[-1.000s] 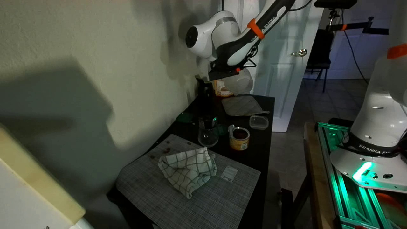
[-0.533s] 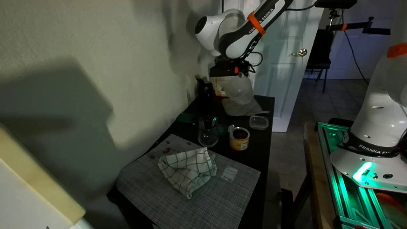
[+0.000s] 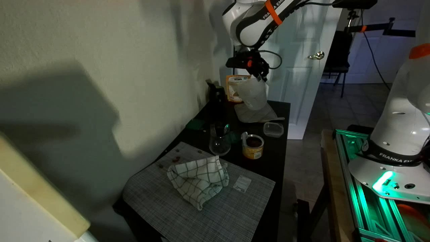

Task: Pour out the black object from the jar

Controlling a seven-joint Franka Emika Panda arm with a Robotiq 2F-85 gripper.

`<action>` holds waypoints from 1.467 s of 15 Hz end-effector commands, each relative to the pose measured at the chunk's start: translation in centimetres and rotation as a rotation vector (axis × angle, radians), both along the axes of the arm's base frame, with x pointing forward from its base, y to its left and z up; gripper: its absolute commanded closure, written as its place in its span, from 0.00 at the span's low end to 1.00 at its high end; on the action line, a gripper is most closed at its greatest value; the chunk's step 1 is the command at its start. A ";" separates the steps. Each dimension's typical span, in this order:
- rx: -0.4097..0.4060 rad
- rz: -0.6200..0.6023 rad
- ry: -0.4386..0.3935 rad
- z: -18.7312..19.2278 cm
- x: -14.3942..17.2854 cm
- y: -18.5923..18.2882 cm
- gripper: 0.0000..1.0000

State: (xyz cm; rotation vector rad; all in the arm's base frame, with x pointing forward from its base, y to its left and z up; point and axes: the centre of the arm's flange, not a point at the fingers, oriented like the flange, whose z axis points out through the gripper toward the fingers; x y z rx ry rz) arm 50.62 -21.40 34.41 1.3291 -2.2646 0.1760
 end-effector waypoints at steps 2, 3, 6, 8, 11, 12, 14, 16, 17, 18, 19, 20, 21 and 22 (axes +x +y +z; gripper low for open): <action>-0.003 0.006 -0.056 0.3 0.7 0.2 0.89; 0.030 -0.075 -0.056 -0.4 1.4 0.9 0.89; 0.147 -0.211 -0.095 -1.1 2.6 1.0 0.89; 0.193 -0.292 -0.139 -1.2 3.3 0.6 0.89; 0.224 -0.422 -0.200 -0.6 4.5 -1.4 0.89; 0.229 -0.463 -0.225 -0.5 4.8 -1.9 0.89; 0.245 -0.548 -0.265 -0.9 5.6 -2.1 0.89; 0.249 -0.587 -0.284 -1.6 6.4 -1.7 0.89; 0.248 -0.591 -0.286 -2.1 6.9 -1.3 0.89; 0.245 -0.594 -0.294 -2.5 7.3 -1.0 0.89; 0.232 -0.598 -0.306 -3.0 7.7 -0.7 0.89; 0.212 -0.607 -0.325 -3.5 8.1 -0.6 0.89; 0.204 -0.612 -0.335 -3.8 8.6 -0.4 0.89; 0.193 -0.620 -0.341 -4.5 9.0 -0.2 0.89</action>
